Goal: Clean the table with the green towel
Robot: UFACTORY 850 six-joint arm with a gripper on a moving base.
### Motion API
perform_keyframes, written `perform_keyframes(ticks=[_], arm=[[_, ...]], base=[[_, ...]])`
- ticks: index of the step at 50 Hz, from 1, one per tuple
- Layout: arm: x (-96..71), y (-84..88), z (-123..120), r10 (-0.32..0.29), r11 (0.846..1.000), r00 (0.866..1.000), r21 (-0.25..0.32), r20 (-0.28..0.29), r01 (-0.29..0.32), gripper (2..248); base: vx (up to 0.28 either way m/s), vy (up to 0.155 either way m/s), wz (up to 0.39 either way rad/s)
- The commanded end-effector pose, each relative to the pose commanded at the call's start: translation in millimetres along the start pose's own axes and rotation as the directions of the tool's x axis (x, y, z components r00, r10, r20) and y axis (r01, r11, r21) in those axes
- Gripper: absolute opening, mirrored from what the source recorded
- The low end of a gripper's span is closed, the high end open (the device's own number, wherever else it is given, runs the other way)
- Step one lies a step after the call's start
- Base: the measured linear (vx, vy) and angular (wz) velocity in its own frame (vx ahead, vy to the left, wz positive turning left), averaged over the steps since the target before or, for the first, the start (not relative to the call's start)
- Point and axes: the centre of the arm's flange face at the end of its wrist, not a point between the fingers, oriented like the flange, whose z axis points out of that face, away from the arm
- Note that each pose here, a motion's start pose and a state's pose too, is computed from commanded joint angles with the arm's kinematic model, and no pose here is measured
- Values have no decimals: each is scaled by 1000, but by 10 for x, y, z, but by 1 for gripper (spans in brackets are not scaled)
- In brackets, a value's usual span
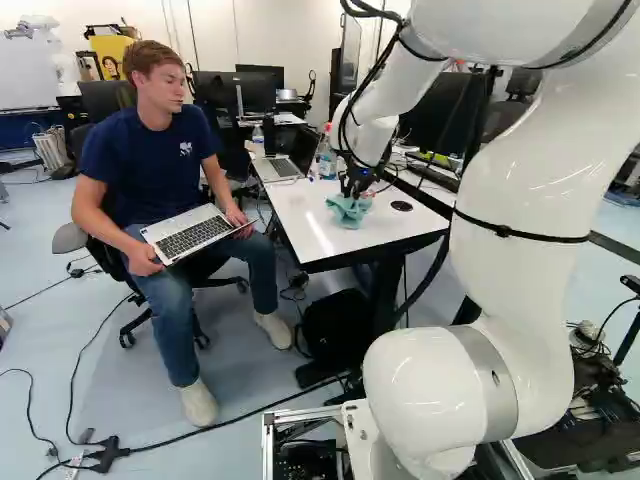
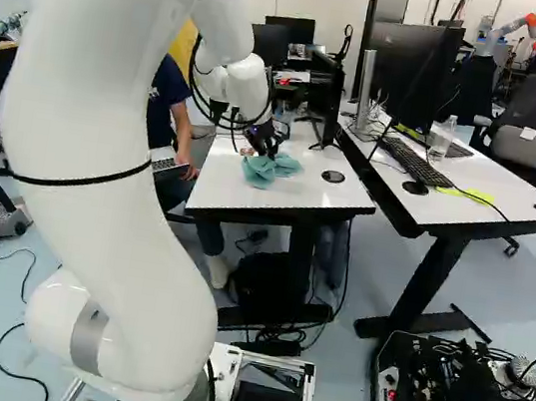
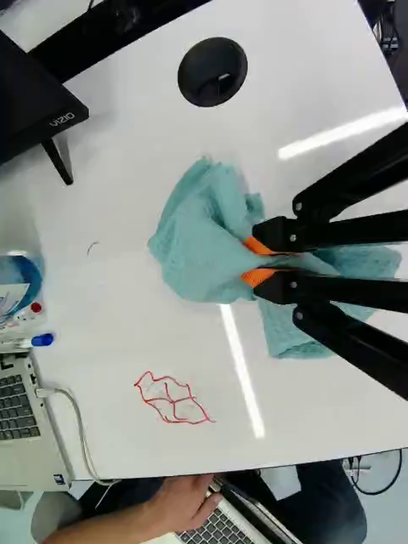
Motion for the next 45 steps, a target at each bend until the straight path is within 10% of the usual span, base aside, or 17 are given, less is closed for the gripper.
perform_keyframes(ticks=[45], arm=[[549,-29,379,-3,1000,1000,2,-30,3,39]], base=[[0,0,0]])
